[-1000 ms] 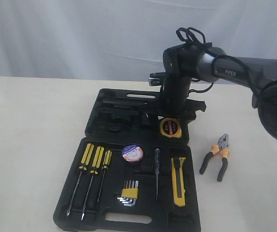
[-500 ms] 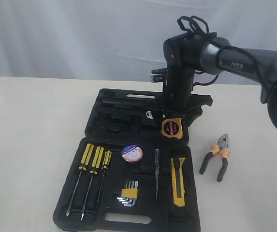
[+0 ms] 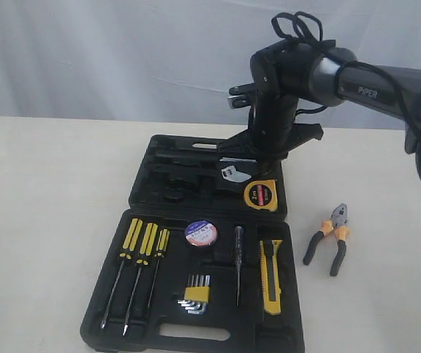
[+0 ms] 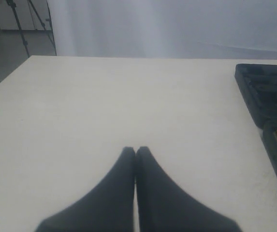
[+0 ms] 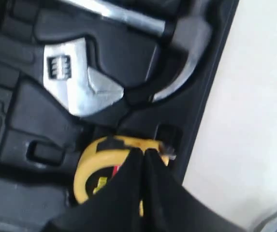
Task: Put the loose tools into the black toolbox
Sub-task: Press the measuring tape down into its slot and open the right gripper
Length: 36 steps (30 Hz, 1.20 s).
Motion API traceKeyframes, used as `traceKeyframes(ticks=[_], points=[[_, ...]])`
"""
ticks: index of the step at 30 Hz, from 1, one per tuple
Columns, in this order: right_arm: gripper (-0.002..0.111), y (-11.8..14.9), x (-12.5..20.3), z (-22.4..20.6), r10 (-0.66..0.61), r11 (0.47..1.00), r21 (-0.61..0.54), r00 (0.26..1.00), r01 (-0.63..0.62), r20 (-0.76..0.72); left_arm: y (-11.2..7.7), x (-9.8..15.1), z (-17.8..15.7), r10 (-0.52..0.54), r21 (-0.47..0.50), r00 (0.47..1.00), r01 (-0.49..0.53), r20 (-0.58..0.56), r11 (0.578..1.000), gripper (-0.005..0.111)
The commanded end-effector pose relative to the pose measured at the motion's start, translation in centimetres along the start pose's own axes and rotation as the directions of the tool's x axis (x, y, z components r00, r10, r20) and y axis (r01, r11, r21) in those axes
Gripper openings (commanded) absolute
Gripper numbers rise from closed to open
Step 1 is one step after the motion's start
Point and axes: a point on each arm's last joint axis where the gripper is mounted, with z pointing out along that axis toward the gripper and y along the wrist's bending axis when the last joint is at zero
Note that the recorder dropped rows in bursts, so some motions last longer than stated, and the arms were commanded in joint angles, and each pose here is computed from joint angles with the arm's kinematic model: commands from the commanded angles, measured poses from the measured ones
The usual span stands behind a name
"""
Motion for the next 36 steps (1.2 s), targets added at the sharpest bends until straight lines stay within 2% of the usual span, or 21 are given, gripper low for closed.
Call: traceKeyframes(ticks=[1,6,13,29,36], points=[[0.000,-0.1,-0.7,-0.5,-0.032,0.999,0.010,0.996,0.031,0.082,0.0,0.0,0.0,-0.005,0.005,1.000,0.005,0.004,1.000,0.000],[-0.001,0.3,-0.9,0.7,-0.053,0.999,0.003,0.993,0.053,0.105,0.0,0.0,0.0,-0.005,0.005,1.000,0.005,0.004,1.000,0.000],[-0.001,0.6,-0.3,3.6,-0.096,0.995,0.023,0.993,0.095,0.065,0.0,0.0,0.0,-0.005,0.005,1.000,0.005,0.004,1.000,0.000],[-0.001,0.5,0.9,4.8,-0.114,0.992,0.044,0.992,0.116,-0.056,0.0,0.0,0.0,-0.005,0.005,1.000,0.005,0.004,1.000,0.000],[-0.001,0.8,0.8,4.9,-0.113,0.993,0.017,0.993,0.113,-0.012,0.0,0.0,0.0,-0.005,0.005,1.000,0.005,0.004,1.000,0.000]])
